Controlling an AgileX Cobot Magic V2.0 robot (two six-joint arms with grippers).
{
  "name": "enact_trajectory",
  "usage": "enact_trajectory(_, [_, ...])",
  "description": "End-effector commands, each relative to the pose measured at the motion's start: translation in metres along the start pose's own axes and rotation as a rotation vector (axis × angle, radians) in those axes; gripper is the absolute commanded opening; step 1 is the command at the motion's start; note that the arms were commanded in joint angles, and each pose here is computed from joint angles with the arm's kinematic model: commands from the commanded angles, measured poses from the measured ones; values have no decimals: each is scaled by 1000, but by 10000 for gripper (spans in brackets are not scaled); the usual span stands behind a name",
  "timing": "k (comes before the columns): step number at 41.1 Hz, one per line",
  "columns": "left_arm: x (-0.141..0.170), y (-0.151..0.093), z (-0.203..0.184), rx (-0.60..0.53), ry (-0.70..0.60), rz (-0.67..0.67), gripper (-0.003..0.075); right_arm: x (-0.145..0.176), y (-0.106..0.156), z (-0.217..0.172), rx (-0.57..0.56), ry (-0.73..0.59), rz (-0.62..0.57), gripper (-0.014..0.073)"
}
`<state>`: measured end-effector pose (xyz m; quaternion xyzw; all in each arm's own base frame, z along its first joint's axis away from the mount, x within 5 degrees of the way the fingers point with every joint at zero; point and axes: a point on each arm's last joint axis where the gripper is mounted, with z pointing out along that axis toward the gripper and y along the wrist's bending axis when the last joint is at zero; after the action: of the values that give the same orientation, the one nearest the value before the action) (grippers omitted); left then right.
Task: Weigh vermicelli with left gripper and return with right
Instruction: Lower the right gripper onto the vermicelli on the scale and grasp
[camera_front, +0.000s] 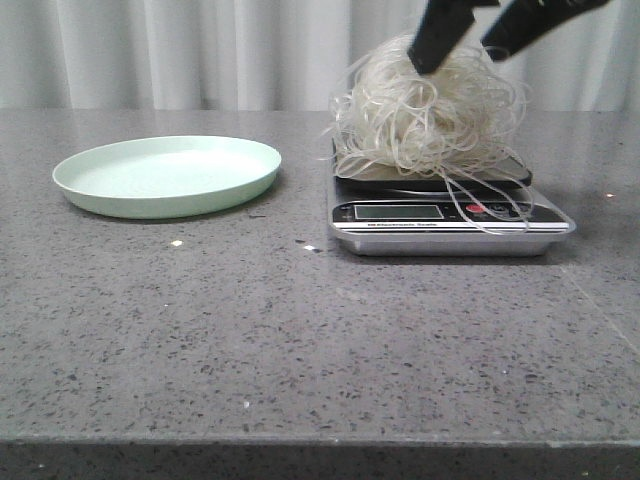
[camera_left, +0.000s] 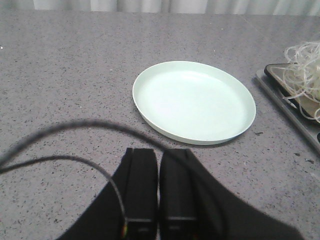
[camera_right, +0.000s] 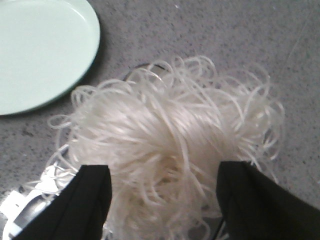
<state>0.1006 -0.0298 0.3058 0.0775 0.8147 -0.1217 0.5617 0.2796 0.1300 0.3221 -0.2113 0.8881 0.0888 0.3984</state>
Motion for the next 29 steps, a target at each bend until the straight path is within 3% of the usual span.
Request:
enact_trajectory(1, [-14,0,-3,-2,-95,-24,137,-11,-10,-4,25,-40,19,550])
enact_trajectory(16, [-14,0,-3,-2,-95,-24,137,-2,-8,30,-30,39,131,540])
enact_trajectory(19, [-14,0,-3,-2,-95,-24,137,-1,-8,31,-30,41,131,479])
enact_trajectory(26, [-14,0,-3,-2,-95,-24,137,0,-8,31,-31,51,131,161])
enact_trajectory(27, [-14,0,-3,-2,-95,-24,137,0,-8,31,-31,53,131,134])
enact_trajectory(29, [-14,0,-3,-2,-95,-24,137,0,-8,31,-32,55,131,163])
